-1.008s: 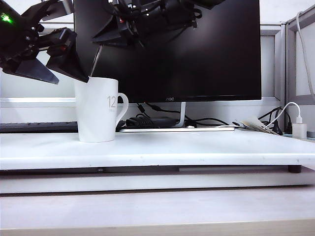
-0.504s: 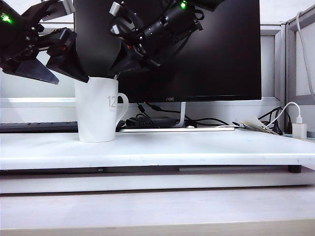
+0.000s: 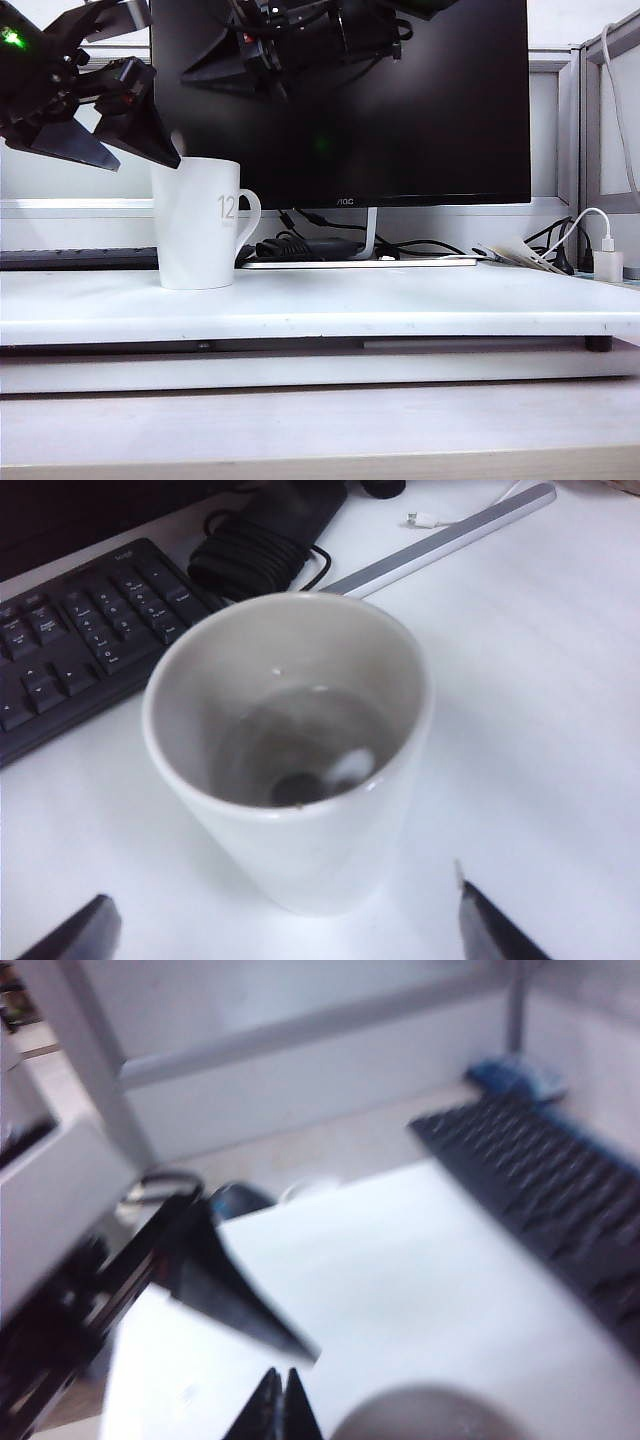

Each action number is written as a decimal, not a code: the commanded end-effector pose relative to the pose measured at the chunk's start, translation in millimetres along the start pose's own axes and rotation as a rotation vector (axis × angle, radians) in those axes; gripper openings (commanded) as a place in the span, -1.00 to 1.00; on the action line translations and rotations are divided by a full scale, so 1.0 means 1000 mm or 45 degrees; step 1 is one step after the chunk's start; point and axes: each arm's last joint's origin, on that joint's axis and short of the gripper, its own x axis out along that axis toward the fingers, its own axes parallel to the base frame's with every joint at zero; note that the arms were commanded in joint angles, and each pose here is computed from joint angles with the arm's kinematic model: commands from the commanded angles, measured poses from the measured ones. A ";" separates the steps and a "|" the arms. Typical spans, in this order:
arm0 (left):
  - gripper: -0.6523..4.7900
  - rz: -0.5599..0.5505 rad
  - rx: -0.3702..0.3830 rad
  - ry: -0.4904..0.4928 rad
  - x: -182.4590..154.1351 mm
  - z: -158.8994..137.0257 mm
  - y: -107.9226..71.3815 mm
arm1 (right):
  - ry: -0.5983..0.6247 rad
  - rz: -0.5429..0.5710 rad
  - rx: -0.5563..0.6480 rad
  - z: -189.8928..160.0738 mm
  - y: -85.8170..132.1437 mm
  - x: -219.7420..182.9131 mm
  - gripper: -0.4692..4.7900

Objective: Pick up a spoon and stir the liquid in the cup.

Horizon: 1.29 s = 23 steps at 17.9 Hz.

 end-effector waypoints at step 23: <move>1.00 0.505 -0.072 -0.726 -0.242 0.002 -0.035 | -0.203 -1.324 -0.280 0.107 0.291 -0.303 -0.81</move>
